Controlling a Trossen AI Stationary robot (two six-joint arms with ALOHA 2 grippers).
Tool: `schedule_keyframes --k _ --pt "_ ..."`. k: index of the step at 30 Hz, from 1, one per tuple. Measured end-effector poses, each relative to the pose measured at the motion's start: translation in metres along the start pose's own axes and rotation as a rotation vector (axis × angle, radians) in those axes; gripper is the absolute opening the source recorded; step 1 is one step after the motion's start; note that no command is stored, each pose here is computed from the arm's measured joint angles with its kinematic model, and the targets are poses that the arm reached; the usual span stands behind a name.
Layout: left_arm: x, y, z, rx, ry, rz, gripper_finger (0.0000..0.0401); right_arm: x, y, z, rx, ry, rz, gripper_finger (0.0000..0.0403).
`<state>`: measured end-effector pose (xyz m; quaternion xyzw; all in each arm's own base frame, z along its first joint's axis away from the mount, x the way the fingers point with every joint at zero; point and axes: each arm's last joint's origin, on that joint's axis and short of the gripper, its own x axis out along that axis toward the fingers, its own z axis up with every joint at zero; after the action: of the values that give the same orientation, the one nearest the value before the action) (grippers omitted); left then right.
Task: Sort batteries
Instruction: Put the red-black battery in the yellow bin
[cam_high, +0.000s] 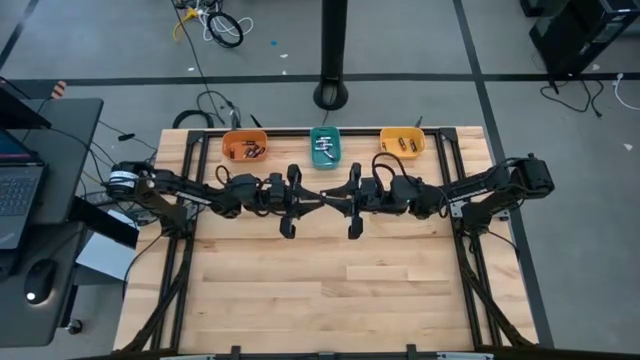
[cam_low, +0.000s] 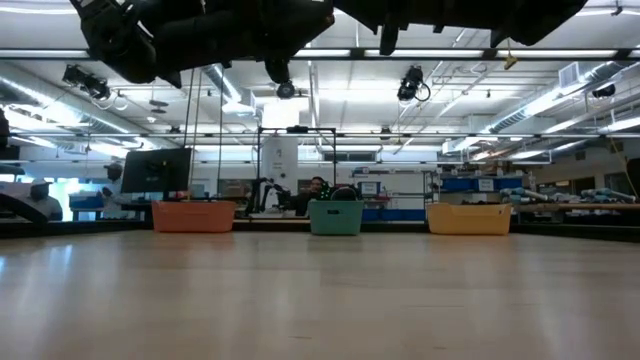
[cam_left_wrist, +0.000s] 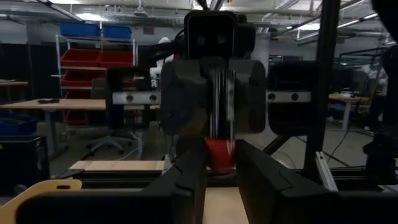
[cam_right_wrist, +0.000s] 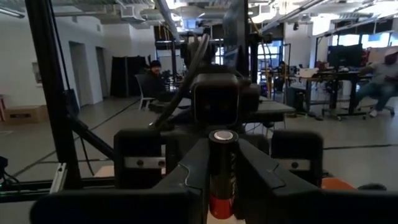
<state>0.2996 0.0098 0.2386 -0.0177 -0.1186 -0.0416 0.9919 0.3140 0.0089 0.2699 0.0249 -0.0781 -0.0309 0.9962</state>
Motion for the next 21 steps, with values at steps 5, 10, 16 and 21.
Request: schedule_keyframes --k 5,10,16,21 --pt "0.0 0.001 -0.008 0.028 0.079 0.035 0.0092 -0.01 -0.017 0.02 -0.046 -0.009 -0.051 0.0064" --pt "0.0 0.002 -0.011 0.07 0.11 0.054 0.0093 -0.034 -0.043 0.043 -0.069 0.079 -0.185 0.0064" --pt "-0.001 0.002 -0.011 0.094 0.114 0.051 0.0091 -0.079 -0.091 0.053 -0.053 0.301 -0.55 0.0065" --pt "-0.001 0.002 -0.013 0.095 0.13 0.05 0.009 -0.104 -0.137 0.036 0.025 0.504 -0.795 0.0064"
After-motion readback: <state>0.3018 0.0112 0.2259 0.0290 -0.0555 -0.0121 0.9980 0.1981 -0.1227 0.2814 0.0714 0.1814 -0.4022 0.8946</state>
